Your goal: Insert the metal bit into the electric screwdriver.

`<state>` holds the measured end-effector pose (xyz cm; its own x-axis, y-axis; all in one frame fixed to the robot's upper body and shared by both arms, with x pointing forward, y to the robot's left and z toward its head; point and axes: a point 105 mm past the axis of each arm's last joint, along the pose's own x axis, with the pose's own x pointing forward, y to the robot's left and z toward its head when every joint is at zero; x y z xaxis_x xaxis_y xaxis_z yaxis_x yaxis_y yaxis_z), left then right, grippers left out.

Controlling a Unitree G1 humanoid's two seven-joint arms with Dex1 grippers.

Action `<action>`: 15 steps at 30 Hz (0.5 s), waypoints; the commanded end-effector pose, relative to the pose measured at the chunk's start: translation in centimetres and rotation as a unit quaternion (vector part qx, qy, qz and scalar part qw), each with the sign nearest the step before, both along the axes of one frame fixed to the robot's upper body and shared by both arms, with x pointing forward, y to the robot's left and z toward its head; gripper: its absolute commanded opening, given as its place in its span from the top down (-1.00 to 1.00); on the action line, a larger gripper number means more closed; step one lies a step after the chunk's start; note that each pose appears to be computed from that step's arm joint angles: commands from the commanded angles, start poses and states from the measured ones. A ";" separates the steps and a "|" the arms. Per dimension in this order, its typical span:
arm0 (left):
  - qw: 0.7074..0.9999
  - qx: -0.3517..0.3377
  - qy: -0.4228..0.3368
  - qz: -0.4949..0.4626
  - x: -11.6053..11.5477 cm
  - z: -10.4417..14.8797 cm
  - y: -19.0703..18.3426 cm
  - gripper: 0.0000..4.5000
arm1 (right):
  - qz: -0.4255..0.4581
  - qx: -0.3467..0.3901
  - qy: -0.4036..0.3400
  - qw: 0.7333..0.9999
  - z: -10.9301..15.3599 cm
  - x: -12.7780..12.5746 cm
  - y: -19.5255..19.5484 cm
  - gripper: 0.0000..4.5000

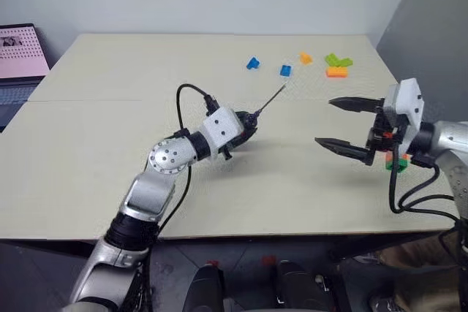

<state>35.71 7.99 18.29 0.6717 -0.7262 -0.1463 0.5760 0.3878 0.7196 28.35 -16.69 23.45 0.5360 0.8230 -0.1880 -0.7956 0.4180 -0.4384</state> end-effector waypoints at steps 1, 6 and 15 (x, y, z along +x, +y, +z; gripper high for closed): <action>0.992 0.118 -0.020 -0.044 1.2 0.0 -0.6 0.28 | 0.013 -0.059 -0.001 0.998 -0.1 -2.1 0.0 -1.00; 0.971 0.217 0.035 -0.092 2.9 -2.1 -1.7 0.28 | -0.003 -0.094 0.025 0.995 -1.4 -2.4 0.2 -1.00; 0.926 0.330 0.109 -0.150 4.2 -5.8 -4.0 0.28 | -0.033 -0.140 0.039 0.989 -3.3 -2.0 -0.1 -1.00</action>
